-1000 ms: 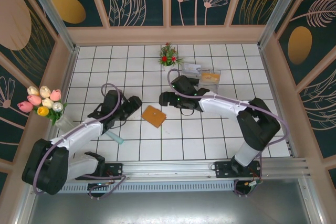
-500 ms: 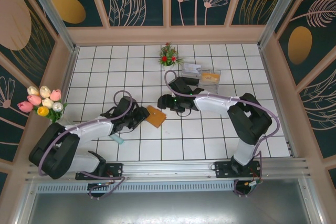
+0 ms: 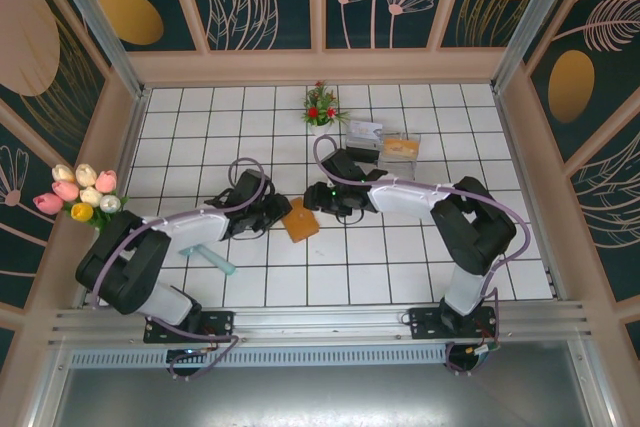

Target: Take the credit cards out of the card holder

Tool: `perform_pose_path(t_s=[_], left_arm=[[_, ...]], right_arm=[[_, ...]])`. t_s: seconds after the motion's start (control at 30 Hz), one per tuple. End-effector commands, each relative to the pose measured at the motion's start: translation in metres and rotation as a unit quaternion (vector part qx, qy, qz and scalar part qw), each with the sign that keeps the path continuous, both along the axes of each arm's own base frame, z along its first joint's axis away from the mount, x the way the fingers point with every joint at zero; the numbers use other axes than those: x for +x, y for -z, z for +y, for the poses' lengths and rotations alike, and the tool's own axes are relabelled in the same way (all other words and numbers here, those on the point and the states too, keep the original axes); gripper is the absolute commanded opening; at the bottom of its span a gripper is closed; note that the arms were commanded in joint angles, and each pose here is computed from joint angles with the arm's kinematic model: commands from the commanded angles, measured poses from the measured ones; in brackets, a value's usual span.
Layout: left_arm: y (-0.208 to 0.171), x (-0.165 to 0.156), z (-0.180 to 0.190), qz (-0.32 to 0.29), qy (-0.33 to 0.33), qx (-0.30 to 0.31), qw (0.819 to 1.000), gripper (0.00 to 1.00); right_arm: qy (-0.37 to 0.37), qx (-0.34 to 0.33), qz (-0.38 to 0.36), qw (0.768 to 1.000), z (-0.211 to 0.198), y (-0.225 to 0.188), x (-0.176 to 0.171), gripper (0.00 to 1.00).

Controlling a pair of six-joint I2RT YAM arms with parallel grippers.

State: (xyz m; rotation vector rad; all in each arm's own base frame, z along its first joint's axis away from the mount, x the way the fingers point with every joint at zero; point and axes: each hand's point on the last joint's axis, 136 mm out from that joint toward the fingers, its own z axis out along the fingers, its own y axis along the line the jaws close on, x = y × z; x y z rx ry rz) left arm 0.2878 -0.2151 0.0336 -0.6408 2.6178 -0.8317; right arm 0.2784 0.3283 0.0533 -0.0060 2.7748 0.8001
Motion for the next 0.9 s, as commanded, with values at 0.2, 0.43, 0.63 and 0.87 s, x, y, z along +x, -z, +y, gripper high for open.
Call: perform_pose_path(t_s=[0.2, 0.43, 0.63, 0.87], left_arm=[[-0.018, 0.023, -0.021, -0.041, 0.052, 0.005, 0.998, 0.36], [-0.015, -0.011, 0.003, -0.020, 0.038, 0.009, 0.999, 0.36], [-0.015, -0.039, -0.005, -0.002, 0.052, -0.062, 0.997, 0.24], [-0.007, -0.041, -0.008, 0.009, 0.057, -0.064, 0.996, 0.22]], right_arm=[[0.006, -0.051, -0.010, 0.999, -0.011, -0.007, -0.011, 0.51], [-0.006, -0.090, -0.023, 0.996, 0.002, -0.012, -0.011, 0.47], [-0.017, -0.092, -0.013, 0.995, 0.022, -0.007, -0.012, 0.39], [-0.015, -0.140, -0.001, 0.990, 0.022, 0.007, -0.009, 0.36]])
